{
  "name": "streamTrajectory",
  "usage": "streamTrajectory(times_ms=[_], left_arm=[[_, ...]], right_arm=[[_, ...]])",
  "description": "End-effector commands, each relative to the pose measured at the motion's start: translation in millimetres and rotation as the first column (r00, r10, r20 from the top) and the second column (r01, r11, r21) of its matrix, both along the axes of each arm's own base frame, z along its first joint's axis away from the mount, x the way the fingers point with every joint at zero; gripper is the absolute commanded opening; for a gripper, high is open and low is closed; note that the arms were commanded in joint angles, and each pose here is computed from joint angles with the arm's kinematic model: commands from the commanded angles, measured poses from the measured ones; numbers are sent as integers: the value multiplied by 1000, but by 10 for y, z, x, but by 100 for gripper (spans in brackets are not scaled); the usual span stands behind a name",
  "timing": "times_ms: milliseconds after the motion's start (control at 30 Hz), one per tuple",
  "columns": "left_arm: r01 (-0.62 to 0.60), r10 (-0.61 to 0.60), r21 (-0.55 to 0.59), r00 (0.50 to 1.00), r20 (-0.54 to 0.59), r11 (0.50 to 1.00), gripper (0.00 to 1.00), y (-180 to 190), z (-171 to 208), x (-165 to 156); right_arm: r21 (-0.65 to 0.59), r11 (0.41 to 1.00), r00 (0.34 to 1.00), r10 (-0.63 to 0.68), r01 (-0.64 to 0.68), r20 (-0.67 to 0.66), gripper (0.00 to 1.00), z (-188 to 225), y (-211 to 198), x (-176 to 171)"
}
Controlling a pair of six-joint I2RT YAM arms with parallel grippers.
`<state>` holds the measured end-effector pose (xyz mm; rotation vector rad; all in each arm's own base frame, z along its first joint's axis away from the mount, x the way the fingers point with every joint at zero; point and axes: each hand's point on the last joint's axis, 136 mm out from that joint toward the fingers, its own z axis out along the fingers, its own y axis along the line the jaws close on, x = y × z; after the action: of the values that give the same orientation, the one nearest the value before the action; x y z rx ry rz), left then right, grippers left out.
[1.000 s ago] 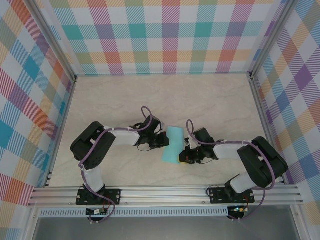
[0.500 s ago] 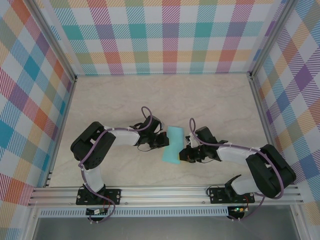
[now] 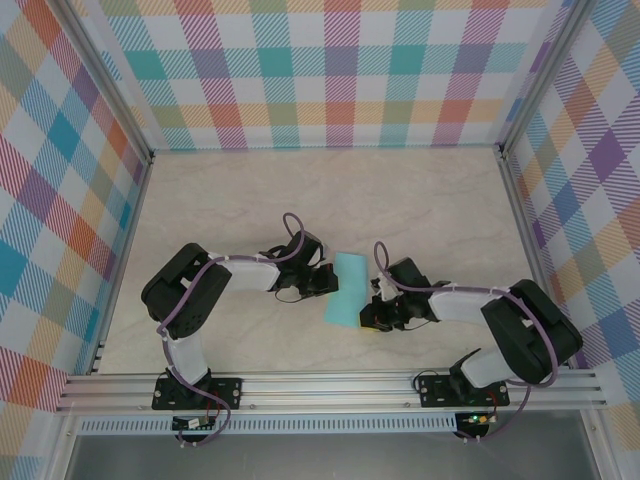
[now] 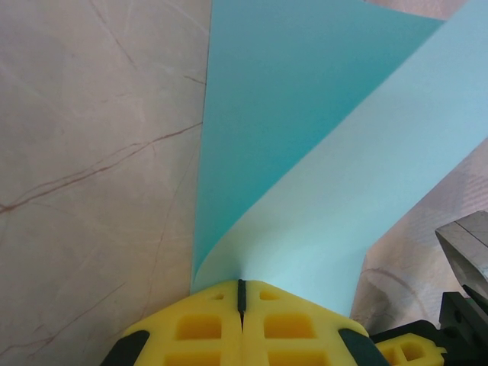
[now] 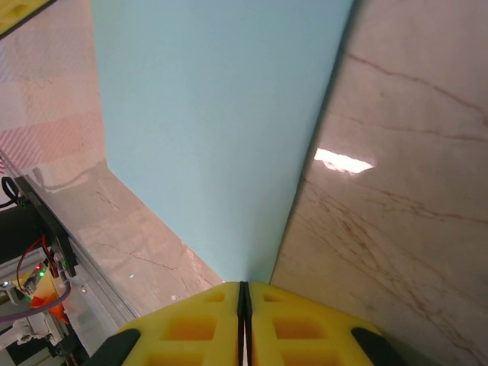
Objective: Fold a paper plane with a square sheet of paper (pick it up from the middle)
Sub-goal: Fold the square sheet of paper in half at the center of the table.
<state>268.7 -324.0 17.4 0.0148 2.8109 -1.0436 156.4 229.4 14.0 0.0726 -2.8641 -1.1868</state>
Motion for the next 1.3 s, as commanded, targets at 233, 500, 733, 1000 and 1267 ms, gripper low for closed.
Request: streamTrajectory(times_ms=[233, 500, 733, 1000, 1267], left_arm=[[15, 9, 200, 993, -120, 980, 0, 342, -566, -323], [14, 10, 199, 993, -117, 980, 0, 336, -554, -313], [21, 5, 212, 993, -122, 977, 0, 361, -573, -332], [19, 8, 213, 992, -124, 977, 0, 363, -577, -329], [20, 8, 219, 992, -125, 975, 0, 376, -588, -337]], right_arm=[[97, 995, 998, 11, -17, 61, 11, 392, 234, 173], [35, 999, 999, 21, -20, -28, 11, 8, 187, 45], [-45, 999, 997, 4, -8, -83, 10, -227, 1, -136], [-33, 999, 995, -11, 15, 99, 11, 258, 192, 417], [24, 998, 988, -65, 62, 143, 9, 308, 215, 796]])
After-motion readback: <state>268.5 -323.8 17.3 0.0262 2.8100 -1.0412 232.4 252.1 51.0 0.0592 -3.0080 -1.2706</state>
